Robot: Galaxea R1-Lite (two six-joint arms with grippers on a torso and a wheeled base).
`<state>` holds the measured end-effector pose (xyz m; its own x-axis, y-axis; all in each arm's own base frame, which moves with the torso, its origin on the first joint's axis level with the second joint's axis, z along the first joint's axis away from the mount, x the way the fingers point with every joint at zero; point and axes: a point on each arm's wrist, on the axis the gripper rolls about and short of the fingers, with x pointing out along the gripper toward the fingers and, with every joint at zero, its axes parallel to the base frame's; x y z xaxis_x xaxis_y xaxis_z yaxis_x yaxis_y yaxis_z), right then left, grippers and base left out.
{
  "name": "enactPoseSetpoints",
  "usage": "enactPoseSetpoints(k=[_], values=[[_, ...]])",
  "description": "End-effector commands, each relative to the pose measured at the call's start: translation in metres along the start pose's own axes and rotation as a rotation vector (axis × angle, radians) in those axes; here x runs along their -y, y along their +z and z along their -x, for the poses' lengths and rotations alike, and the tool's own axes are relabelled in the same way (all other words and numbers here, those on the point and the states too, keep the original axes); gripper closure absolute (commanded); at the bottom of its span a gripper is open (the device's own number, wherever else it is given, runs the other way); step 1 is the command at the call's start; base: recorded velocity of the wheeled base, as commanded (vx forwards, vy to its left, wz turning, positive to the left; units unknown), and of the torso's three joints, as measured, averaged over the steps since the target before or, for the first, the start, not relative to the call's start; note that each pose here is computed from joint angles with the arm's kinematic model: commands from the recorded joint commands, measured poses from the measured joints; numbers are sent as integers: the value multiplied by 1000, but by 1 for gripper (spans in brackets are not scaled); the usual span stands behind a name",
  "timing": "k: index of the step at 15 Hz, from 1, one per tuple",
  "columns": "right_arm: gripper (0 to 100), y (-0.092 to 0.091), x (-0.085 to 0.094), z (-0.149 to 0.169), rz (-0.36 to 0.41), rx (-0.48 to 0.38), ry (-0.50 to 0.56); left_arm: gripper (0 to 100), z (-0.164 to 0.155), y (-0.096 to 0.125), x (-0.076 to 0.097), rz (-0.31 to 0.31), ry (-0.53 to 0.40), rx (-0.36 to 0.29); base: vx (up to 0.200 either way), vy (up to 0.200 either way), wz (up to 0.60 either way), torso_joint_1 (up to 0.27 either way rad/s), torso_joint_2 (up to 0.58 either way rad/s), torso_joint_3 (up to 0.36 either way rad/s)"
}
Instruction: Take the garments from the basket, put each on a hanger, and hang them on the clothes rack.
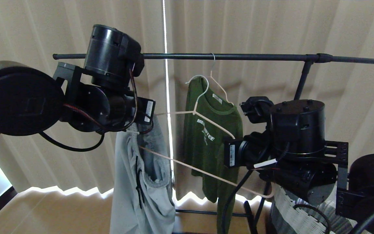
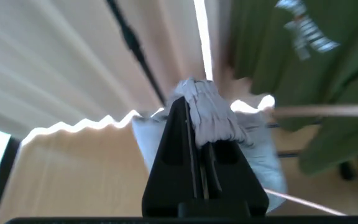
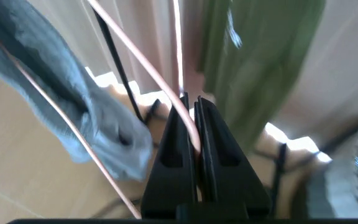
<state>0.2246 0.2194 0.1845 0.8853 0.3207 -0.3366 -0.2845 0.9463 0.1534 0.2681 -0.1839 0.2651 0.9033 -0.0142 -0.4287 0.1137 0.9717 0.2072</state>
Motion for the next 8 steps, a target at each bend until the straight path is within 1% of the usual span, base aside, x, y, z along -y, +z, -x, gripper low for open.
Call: enactPoseSetpoints(k=[1, 3, 5, 6, 7, 8], values=[[100, -11, -5, -10, 11, -12, 6, 100, 17, 8, 16, 4, -61, 30, 0, 0, 0, 0, 0, 0], [100, -12, -8, -10, 11, -13, 15, 100, 22, 11, 20, 3, -79, 43, 0, 0, 0, 0, 0, 0], [100, -15, -12, -9, 14, -18, 25, 100, 28, 21, 20, 21, -90, 76, 0, 0, 0, 0, 0, 0], [100, -14, -12, -9, 10, -14, 27, 100, 28, 21, 20, 20, -89, 75, 0, 0, 0, 0, 0, 0], [100, -13, -12, -8, 9, -12, 29, 100, 27, 17, 20, 10, -88, 62, 0, 0, 0, 0, 0, 0], [100, -13, -13, -8, -1, 8, 36, 100, 27, 13, 19, -6, -86, 46, 0, 0, 0, 0, 0, 0]])
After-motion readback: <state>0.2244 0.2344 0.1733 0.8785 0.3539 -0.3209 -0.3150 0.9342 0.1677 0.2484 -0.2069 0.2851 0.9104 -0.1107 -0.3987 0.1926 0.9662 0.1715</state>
